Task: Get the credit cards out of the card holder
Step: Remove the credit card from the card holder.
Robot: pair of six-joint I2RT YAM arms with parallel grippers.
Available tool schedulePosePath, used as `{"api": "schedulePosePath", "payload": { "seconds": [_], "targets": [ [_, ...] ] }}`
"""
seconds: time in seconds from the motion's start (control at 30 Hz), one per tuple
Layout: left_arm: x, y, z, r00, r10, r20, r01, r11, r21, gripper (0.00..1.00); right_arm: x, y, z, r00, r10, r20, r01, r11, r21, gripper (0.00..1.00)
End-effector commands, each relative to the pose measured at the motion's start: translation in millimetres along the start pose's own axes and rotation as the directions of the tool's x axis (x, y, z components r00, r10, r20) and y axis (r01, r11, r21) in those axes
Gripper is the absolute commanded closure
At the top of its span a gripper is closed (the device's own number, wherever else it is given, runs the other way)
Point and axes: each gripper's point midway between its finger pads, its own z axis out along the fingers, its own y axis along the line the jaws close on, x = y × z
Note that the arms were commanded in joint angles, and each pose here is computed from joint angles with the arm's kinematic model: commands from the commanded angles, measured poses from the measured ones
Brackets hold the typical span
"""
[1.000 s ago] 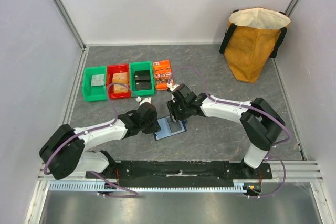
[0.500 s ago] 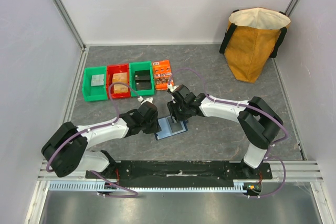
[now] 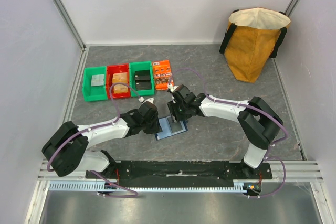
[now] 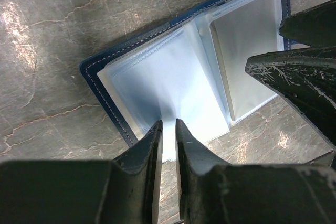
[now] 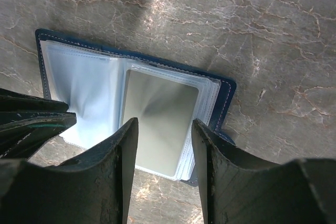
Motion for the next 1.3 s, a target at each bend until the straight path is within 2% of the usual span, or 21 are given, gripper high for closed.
{"api": "schedulePosePath", "payload": {
  "seconds": [0.0,0.2,0.53,0.7,0.83,1.27],
  "targets": [
    [9,7,3,0.999,0.027,-0.031,-0.027,1.000,-0.010,0.78,2,5,1,1.000,0.005,-0.011,-0.005,1.000,-0.025,0.48],
    [10,8,5,0.999,0.024,-0.034,-0.024,1.000,-0.012,0.78,3,14,1,1.000,0.013,-0.016,-0.015,0.997,-0.076,0.52],
    [11,7,4,0.999,0.028,-0.032,-0.028,1.000,-0.007,0.79,-15,37,-14,0.998,0.039,0.053,-0.028,0.982,-0.188,0.59],
    [6,8,-2,0.999,0.035,-0.010,-0.036,0.999,-0.016,0.78,-22,21,-20,0.995,0.040,0.092,-0.031,0.995,-0.094,0.58],
    [0,13,-9,0.998,0.069,0.005,-0.068,0.996,-0.056,0.78,-20,9,-20,0.996,0.027,0.080,-0.025,0.999,-0.027,0.53],
    [3,23,-7,0.993,0.113,-0.018,-0.114,0.985,-0.128,0.76,-6,-2,-8,0.999,0.015,0.031,-0.016,1.000,0.027,0.50]
  ]
}}
